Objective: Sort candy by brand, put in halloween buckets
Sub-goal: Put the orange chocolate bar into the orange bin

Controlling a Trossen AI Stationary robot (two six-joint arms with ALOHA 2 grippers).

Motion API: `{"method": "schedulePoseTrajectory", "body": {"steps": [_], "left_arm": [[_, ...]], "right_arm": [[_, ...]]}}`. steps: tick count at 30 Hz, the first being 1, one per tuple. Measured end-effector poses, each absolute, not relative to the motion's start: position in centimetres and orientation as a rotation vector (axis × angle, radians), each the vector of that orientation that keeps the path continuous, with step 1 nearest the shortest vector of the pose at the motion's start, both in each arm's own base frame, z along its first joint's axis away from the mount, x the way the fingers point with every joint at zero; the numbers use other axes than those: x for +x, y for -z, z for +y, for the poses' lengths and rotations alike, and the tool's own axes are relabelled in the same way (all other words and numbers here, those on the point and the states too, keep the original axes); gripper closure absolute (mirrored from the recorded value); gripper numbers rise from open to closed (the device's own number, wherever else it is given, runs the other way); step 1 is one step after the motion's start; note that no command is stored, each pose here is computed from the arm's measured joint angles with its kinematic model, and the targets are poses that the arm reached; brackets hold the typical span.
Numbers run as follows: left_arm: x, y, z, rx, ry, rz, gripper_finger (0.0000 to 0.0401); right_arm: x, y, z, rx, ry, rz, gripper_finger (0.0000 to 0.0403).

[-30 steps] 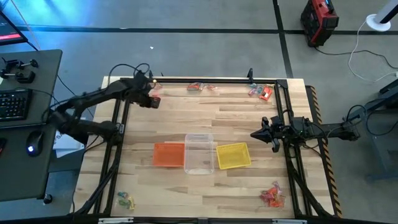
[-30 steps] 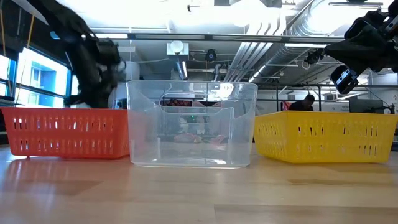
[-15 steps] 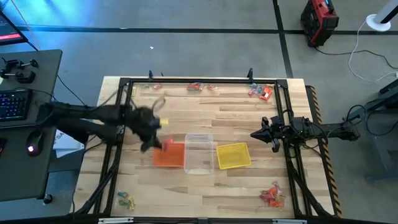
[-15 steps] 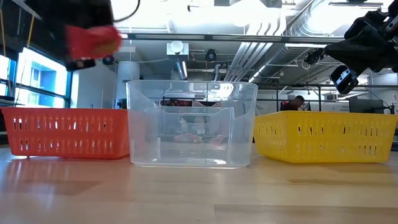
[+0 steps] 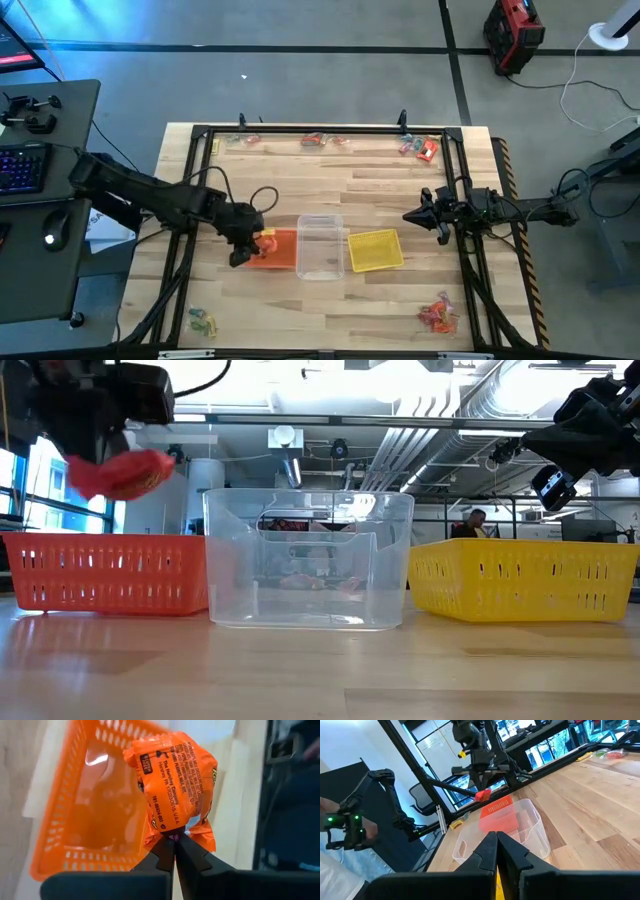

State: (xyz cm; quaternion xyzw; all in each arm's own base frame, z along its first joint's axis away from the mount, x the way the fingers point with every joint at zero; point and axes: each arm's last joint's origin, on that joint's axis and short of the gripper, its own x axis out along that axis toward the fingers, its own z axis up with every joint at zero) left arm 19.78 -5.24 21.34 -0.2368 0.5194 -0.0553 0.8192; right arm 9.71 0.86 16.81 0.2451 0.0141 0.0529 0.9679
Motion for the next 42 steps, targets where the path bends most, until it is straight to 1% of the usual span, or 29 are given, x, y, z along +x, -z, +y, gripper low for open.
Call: {"method": "schedulePoseTrajectory", "body": {"steps": [3, 5, 9, 12, 14, 16, 17, 19, 21, 23, 24, 27, 30, 33, 37, 42], "left_arm": [[20.3, -20.4, -5.3, -0.480, 0.097, 1.146, 0.0382], [20.6, -19.8, -5.2, -0.487, 0.068, 1.174, 0.0363], [21.0, -19.2, -4.9, -0.520, 0.049, 1.207, 0.0313], [21.2, -19.7, -4.2, -0.586, 0.040, 1.202, 0.0273], [21.9, -21.6, -3.1, -0.622, 0.038, 1.117, 0.0250], [22.5, -24.9, -1.5, -0.594, 0.024, 0.959, 0.0234], [22.7, -26.7, -0.5, -0.559, -0.016, 0.869, 0.0229], [22.9, -30.2, 2.1, -0.487, -0.174, 0.704, 0.0223], [23.0, -32.8, 5.4, -0.445, -0.327, 0.601, 0.0223], [23.3, -34.2, 8.7, -0.437, -0.414, 0.555, 0.0223], [23.6, -34.2, 10.4, -0.436, -0.439, 0.563, 0.0223], [24.7, -32.6, 15.2, -0.430, -0.487, 0.637, 0.0223], [26.3, -28.5, 19.6, -0.454, -0.528, 0.770, 0.0223], [27.7, -24.5, 22.9, -0.479, -0.550, 0.896, 0.0223], [30.0, -21.3, 25.9, -0.470, -0.552, 0.967, 0.0223], [32.4, -19.3, 27.3, -0.320, -0.564, 1.051, 0.0223]], "right_arm": [[9.7, -16.8, 0.9, 0.496, -0.106, 0.028, 0.0402], [9.7, -16.8, 0.9, 0.496, -0.107, 0.028, 0.0402], [9.7, -16.8, 0.9, 0.496, -0.107, 0.028, 0.0402], [9.7, -16.8, 0.9, 0.496, -0.107, 0.028, 0.0402], [9.7, -16.8, 0.9, 0.496, -0.107, 0.029, 0.0402], [9.7, -16.8, 0.9, 0.496, -0.107, 0.029, 0.0402], [9.7, -16.8, 0.9, 0.496, -0.107, 0.028, 0.0402], [9.7, -16.8, 0.9, 0.496, -0.107, 0.028, 0.0402], [9.7, -16.8, 0.9, 0.496, -0.106, 0.029, 0.0402], [9.7, -16.8, 0.9, 0.496, -0.107, 0.028, 0.0402], [9.7, -16.8, 0.9, 0.496, -0.107, 0.028, 0.0402], [9.7, -16.8, 0.9, 0.496, -0.106, 0.029, 0.0402], [9.7, -16.8, 0.9, 0.496, -0.107, 0.029, 0.0402], [9.7, -16.8, 0.9, 0.496, -0.107, 0.028, 0.0402], [9.7, -16.8, 0.9, 0.496, -0.107, 0.029, 0.0402], [9.7, -16.8, 0.9, 0.496, -0.106, 0.028, 0.0402]]}}
